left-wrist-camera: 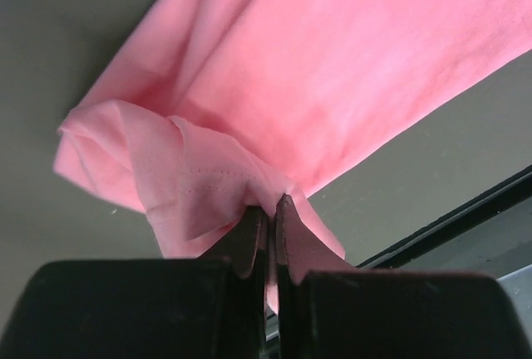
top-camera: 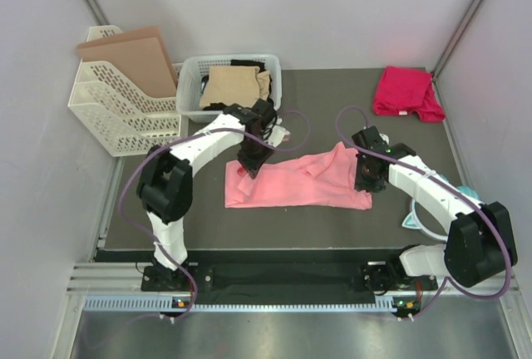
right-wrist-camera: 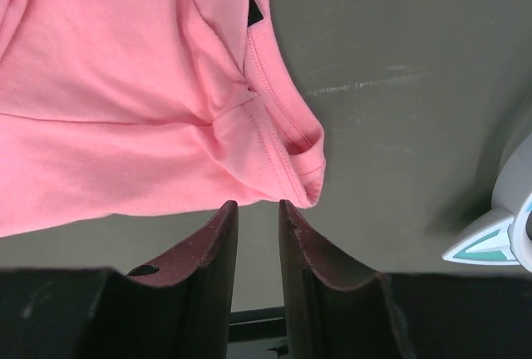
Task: Fold and stack the t-shirts
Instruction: Fold the folded rectangular tshirt in 1/3 of the way
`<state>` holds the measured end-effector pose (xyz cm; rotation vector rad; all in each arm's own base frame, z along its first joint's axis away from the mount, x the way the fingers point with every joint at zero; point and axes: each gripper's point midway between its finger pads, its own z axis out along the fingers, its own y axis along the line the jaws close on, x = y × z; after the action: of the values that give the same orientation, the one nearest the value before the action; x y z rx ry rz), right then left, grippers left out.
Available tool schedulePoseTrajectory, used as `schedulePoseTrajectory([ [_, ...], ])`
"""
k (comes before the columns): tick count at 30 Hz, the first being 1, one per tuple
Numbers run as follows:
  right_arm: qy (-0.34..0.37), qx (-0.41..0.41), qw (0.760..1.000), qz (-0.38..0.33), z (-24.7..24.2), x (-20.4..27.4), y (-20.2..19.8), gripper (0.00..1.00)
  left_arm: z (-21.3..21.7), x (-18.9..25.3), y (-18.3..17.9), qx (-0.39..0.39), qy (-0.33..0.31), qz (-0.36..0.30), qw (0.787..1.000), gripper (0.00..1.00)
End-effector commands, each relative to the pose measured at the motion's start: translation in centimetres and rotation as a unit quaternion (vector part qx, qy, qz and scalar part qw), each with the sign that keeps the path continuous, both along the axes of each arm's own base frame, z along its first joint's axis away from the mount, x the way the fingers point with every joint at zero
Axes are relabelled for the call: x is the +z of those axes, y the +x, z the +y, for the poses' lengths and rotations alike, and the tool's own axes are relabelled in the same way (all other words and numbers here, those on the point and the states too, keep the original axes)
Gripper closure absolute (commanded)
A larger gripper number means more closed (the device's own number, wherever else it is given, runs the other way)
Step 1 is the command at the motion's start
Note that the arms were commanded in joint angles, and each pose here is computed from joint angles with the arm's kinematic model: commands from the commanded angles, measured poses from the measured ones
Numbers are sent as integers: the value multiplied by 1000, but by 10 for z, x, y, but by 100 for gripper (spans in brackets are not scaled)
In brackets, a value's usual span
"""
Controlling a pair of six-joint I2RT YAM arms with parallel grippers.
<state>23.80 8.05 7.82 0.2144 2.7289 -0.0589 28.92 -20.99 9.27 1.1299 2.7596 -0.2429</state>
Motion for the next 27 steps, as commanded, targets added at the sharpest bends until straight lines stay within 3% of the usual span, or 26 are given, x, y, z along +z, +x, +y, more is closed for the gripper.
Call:
schedulePoseTrajectory([
  [1, 12, 13, 999, -34, 7, 19, 9, 73, -23, -12, -1, -14, 13, 1, 1000, 100],
  [7, 11, 12, 999, -32, 6, 20, 7, 73, -43, -32, 10, -23, 27, -1, 999, 100],
  [11, 12, 12, 999, -31, 6, 19, 6, 73, -59, -22, 22, -22, 8, -12, 1000, 92],
  [13, 12, 11, 999, -31, 6, 19, 6, 73, -66, -14, 26, -20, -5, -19, 1000, 78],
  [17, 19, 13, 999, -29, 9, 20, 6, 73, -80, 2, 19, -27, -48, -6, 998, 69],
  [18, 19, 11, 999, -28, 9, 21, 5, 73, -81, 1, 11, -37, -54, 7, 998, 54],
  [22, 17, 9, 999, -32, 9, 24, 8, 73, -82, -8, -26, -78, -68, 55, 993, 33],
  [23, 17, 8, 999, -33, 9, 25, 10, 73, -78, -10, -36, -83, -69, 67, 992, 19],
  [27, 18, 8, 999, -33, 10, 27, 11, 73, -69, -4, -39, -91, -67, 54, 992, 14],
])
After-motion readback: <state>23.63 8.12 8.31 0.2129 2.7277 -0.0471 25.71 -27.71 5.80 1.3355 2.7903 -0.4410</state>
